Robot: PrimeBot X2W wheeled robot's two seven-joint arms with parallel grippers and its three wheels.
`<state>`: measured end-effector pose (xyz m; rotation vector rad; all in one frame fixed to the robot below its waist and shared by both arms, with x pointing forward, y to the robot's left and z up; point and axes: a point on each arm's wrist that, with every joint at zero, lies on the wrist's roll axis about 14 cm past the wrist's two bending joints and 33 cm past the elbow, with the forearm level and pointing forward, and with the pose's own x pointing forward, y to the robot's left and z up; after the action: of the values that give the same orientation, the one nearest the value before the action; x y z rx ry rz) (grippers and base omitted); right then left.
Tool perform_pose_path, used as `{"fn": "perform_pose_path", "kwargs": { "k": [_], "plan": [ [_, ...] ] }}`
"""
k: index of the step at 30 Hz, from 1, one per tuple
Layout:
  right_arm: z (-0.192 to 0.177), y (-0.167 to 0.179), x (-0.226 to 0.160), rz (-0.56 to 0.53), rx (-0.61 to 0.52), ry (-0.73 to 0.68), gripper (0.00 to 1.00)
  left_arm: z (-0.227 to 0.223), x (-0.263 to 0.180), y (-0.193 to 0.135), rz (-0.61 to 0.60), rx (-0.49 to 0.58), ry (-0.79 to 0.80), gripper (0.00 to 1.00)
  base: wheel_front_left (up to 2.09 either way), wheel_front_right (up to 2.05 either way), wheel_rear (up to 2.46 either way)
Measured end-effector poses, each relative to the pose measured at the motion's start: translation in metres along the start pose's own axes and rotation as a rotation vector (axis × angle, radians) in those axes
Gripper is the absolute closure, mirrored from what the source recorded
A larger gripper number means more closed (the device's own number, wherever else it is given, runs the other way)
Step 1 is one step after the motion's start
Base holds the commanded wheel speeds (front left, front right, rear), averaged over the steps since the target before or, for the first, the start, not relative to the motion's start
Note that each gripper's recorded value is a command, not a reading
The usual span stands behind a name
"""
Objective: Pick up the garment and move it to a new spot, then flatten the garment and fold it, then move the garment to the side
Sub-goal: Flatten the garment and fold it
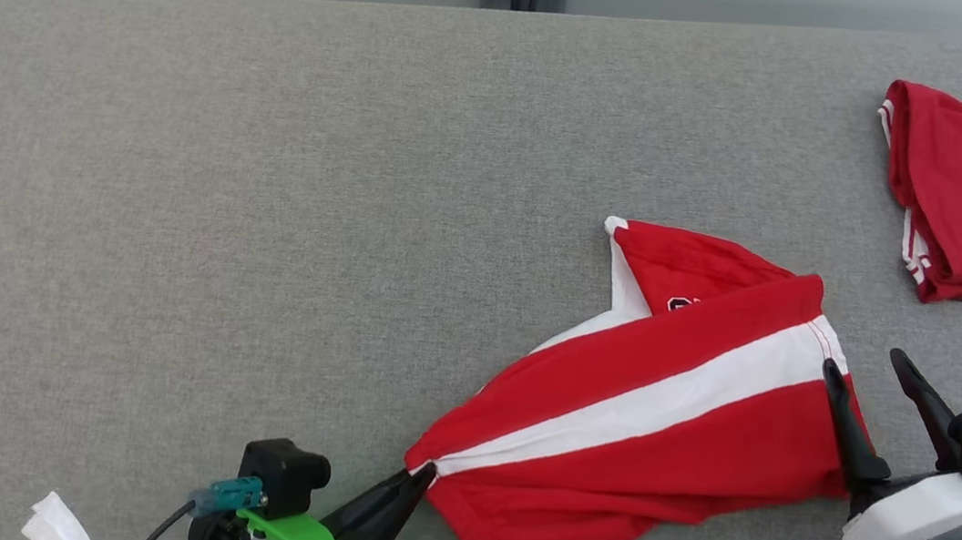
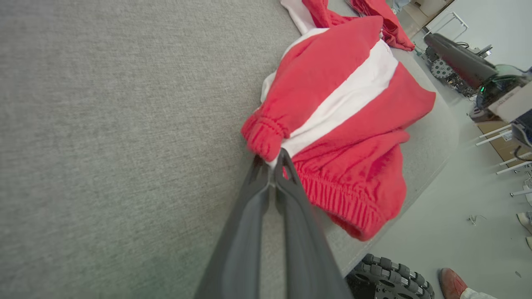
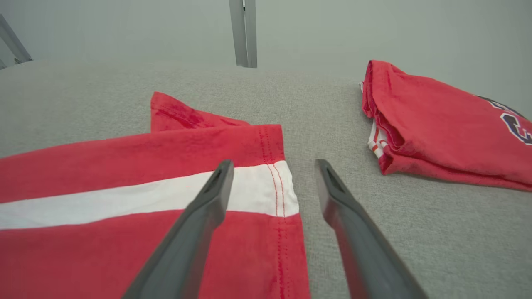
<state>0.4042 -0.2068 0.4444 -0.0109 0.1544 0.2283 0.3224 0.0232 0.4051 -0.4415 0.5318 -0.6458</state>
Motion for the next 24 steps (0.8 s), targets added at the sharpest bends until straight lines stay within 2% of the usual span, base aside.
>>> {"fn": "perform_pose_path", "kwargs": {
  "k": [10,11,12,14,19,24],
  "plan": [
    [-0.037,0.002,0.024,0.093,0.018,0.231,0.02,0.001,-0.007,0.013,0.048,0.005,-0.016,1.00,0.00,0.00,0.00],
    [-0.042,0.004,0.024,0.099,0.028,0.255,0.38,0.001,-0.007,0.013,0.049,0.003,-0.017,1.00,0.00,0.00,0.00],
    [-0.044,0.006,0.024,0.108,0.031,0.267,0.61,0.001,-0.008,0.013,0.051,0.003,-0.016,1.00,0.00,0.00,0.00],
    [-0.047,0.007,0.026,0.114,0.044,0.286,0.98,0.001,-0.008,0.014,0.055,0.002,-0.018,1.00,0.00,0.00,0.00],
    [-0.052,0.010,0.027,0.131,0.063,0.318,1.00,0.001,-0.007,0.016,0.059,0.008,-0.022,1.00,0.00,0.00,0.00],
    [-0.031,-0.002,0.031,0.119,0.033,0.235,1.00,0.012,-0.006,0.015,0.055,0.043,-0.066,1.00,0.00,0.00,0.00]
  ]
}}
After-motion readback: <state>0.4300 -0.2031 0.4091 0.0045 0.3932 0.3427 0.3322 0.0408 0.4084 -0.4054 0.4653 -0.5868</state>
